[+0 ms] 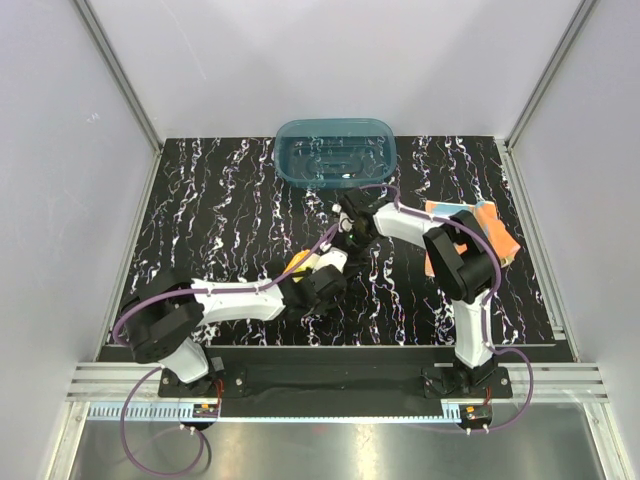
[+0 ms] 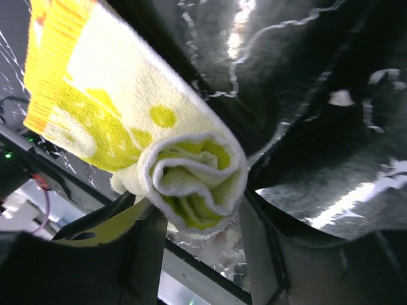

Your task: Roll the towels

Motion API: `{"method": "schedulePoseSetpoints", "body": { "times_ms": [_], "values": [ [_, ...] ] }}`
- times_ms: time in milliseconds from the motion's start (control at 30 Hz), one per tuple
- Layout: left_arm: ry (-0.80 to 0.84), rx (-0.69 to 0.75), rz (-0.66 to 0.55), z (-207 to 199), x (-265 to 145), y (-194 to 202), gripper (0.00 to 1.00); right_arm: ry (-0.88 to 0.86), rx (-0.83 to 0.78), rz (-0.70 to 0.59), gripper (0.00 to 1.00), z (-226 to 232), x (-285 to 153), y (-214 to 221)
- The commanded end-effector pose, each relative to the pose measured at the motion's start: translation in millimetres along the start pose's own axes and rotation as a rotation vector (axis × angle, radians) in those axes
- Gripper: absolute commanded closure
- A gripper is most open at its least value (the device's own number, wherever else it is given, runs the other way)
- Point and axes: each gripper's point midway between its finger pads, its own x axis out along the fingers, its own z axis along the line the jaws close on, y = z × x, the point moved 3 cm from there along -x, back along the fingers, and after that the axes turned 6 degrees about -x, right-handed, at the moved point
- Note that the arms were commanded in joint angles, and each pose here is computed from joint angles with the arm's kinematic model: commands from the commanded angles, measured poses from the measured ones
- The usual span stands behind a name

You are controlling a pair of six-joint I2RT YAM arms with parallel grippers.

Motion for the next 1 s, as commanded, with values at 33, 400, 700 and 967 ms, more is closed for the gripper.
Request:
{"method": "schedulePoseSetpoints", "body": {
  "times_ms": [33,400,700,967],
  "values": [
    [0.071,0.016,0.156,-0.4,-4.2,38.6,0.93,-0.038,0.017,-0.006,0.45,-21.4,-2.8,-6.1],
    [0.2,-0.056,0.102,-18.1,-27.5,13.8,0.93,-0.026,0.058,-0.015,0.44,-47.2,-4.0,-9.1],
    [0.294,-0.211,0.133,-15.3,-32.8,-1.7,0.93,0.013,0.087,-0.02,0.46,-52.3,-13.2,16.1],
    [0.476,-0.347,0.154,-20.1,-42.5,-20.6,0.93,0.045,0.076,-0.032,0.45,-53.3,-27.2,29.4]
  ]
}}
